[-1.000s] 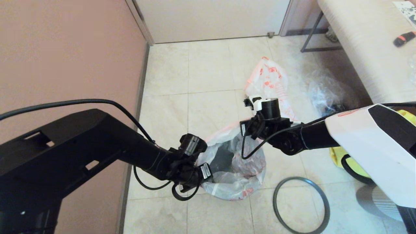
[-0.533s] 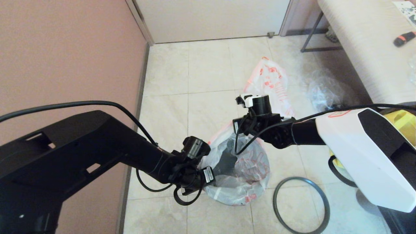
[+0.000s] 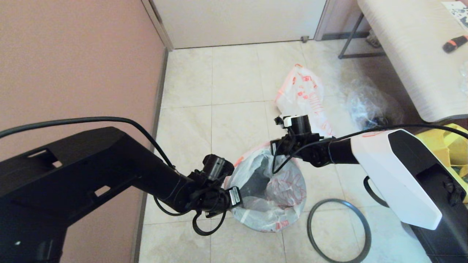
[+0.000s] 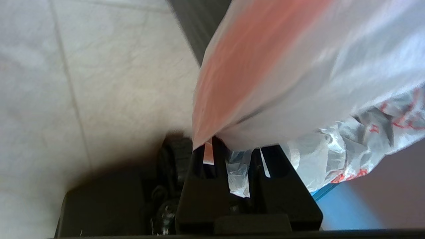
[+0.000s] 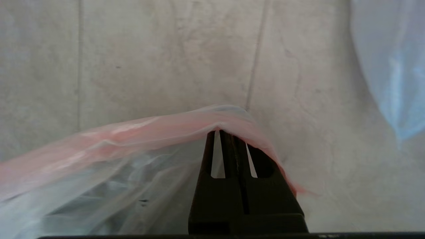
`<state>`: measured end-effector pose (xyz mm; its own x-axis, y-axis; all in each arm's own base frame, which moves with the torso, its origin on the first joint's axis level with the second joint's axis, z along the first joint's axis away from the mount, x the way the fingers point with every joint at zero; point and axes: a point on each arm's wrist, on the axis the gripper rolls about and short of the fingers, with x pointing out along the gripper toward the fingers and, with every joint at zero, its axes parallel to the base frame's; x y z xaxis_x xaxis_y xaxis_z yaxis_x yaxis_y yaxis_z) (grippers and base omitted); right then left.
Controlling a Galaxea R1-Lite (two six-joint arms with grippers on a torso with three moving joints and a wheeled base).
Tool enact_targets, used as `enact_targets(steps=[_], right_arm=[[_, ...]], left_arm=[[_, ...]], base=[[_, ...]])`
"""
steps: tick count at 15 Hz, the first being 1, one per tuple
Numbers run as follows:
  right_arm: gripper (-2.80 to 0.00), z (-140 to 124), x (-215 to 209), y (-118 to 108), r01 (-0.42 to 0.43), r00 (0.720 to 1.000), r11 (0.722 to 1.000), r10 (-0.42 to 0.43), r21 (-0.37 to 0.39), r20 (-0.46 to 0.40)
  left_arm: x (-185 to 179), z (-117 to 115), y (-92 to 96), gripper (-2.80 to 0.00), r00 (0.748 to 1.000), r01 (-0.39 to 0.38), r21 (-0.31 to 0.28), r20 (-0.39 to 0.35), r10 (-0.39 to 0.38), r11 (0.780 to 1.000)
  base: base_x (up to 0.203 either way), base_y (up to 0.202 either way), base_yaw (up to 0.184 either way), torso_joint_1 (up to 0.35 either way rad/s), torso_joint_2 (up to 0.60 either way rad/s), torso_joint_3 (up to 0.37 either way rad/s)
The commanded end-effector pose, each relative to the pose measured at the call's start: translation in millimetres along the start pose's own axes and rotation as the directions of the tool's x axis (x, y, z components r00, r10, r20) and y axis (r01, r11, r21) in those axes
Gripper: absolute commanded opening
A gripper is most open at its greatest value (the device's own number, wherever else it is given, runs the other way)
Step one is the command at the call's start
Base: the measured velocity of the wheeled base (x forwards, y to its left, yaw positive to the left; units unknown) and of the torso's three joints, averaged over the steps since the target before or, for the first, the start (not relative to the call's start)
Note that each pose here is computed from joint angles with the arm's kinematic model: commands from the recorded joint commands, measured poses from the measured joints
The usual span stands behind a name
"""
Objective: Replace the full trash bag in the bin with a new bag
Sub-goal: Put the new garbage bag on the trash can
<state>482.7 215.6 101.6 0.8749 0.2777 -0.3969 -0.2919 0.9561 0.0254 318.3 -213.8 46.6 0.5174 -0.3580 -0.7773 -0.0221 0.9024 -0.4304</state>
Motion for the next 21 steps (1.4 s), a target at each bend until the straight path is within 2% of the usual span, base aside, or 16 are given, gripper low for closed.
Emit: enact_targets(steps=[1,6,8,10,11,15,17,21], right_arm=[[-2.80,-3.1,2.3,-6.9,0.012,1.000,1.000,-0.012,0.005,-0.016],[-2.80,-27.4,6.4,-26.0,0.014,0.978,1.000,-0.017,-0.011,-0.209],[-2.80,-36.5,11.9,-34.7,0.017,0.971,0.999,-0.028,-0.051,-0.236],[-2.80,-37.5,13.6,-38.9,0.019,0.973,0.999,-0.029,-0.047,-0.230],[-2.80,-31.0,9.8,-39.3,0.018,0.976,0.999,-0.026,-0.036,-0.215],[-2.80,21.8,-36.1,-23.9,-0.035,0.991,0.999,0.038,0.028,-0.126],[-2.80,39.1,-65.7,-16.3,-0.065,0.988,0.997,0.069,0.033,-0.141],[-2.80,47.3,-102.2,-4.6,-0.131,0.976,0.991,0.134,0.029,-0.173]], left_arm=[[-1.0,-0.4,2.4,-2.80,1.000,0.003,-0.005,0.004,-0.003,1.000],[5.6,12.9,15.8,-2.80,0.999,-0.019,-0.047,0.026,0.021,0.999],[5.7,13.7,16.0,-2.80,0.999,-0.019,-0.050,0.030,0.021,0.999],[5.7,14.6,16.0,-2.80,0.999,-0.015,-0.051,0.036,0.017,0.999],[5.7,14.5,16.1,-2.80,0.999,-0.015,-0.051,0.036,0.017,0.999],[5.3,14.1,15.6,-2.80,0.999,-0.014,-0.050,0.036,0.016,0.999],[4.9,13.6,15.3,-2.80,0.999,-0.014,-0.047,0.035,0.015,0.999],[1.9,14.4,13.0,-2.80,0.999,-0.008,-0.045,0.045,0.010,0.999]], base=[[0.000,0.000,0.000,0.000,0.00,0.000],[0.000,0.000,0.000,0.000,0.00,0.000],[0.000,0.000,0.000,0.000,0.00,0.000],[0.000,0.000,0.000,0.000,0.00,0.000],[0.000,0.000,0.000,0.000,0.00,0.000],[0.000,0.000,0.000,0.000,0.00,0.000],[0.000,0.000,0.000,0.000,0.00,0.000],[0.000,0.000,0.000,0.000,0.00,0.000]])
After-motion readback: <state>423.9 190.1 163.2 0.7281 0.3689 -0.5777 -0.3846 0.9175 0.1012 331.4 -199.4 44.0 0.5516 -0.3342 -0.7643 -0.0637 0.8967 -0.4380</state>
